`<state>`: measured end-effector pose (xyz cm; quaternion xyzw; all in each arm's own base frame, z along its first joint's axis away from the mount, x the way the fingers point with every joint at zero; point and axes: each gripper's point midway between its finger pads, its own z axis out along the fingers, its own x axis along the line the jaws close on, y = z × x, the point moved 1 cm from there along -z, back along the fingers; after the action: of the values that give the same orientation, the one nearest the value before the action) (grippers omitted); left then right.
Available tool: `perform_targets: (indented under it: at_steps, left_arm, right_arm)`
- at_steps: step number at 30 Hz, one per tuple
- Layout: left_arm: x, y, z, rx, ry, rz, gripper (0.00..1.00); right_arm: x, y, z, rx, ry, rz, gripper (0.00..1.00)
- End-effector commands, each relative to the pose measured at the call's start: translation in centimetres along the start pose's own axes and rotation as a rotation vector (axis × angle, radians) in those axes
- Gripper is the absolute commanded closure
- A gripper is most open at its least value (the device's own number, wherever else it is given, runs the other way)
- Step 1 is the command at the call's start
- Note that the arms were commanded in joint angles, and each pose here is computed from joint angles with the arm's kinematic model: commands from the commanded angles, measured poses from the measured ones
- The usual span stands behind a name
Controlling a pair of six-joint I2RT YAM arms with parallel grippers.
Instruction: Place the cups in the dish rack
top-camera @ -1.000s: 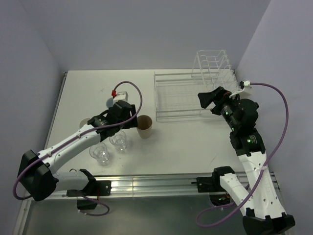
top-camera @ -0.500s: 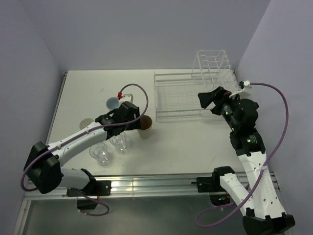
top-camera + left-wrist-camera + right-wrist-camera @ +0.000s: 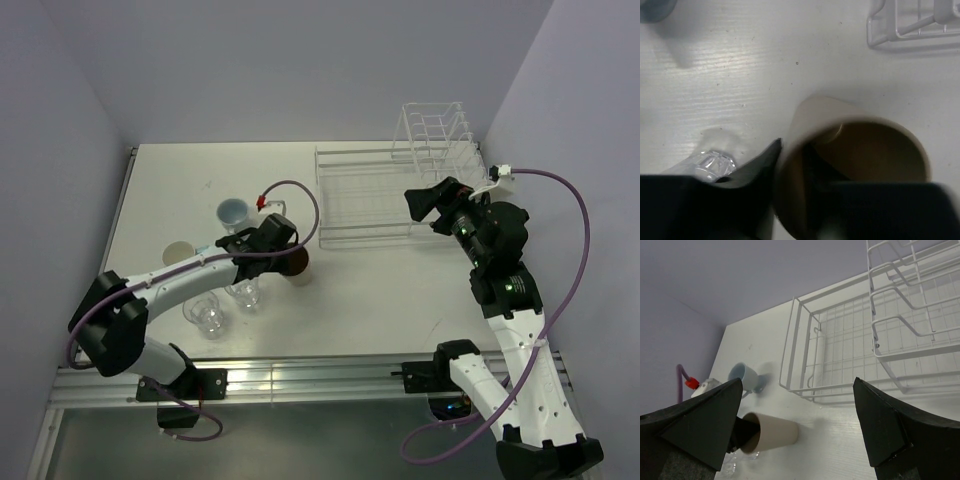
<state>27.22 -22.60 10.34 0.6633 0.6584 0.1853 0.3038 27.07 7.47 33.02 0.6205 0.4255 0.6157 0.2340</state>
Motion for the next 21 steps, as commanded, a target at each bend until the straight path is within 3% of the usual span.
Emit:
perform_targets:
  at_steps: [1,3,6,11,15,21]
  left_arm:
    - [-1.0,0.7,0.0,-0.026,-0.028,-0.025,0.83]
    - [-0.8,1.2,-0.5,-0.047,-0.022,-0.038,1.0]
    - [-1.0,3.4,-3.0,-0.112,-0.058,-0.066,1.0]
    - [-2.4,9.3,-10.4,-0.266,-0.272,-0.141,1.0]
    - [-4.2,11.8,-15.2,-0.289,-0.483,-0.135,1.0]
    - [-6.9,13.4,-18.8,-0.295,-0.755,-0.129,1.0]
  right_arm:
    - [0.0,0.3,0.0,-0.012,0.0,-0.023,0.01]
    - [0.0,0.3,0.0,-0.007,0.0,-0.024,0.01]
    - [0.3,0.1,0.0,0.006,0.021,-0.037,0.01]
    - [2.1,0.6,-0.3,0.021,0.106,-0.048,0.01]
    - [4.6,0.8,-0.7,0.058,0.216,-0.038,0.01]
    - [8.6,1.1,-1.9,0.079,0.383,-0.031,0.01]
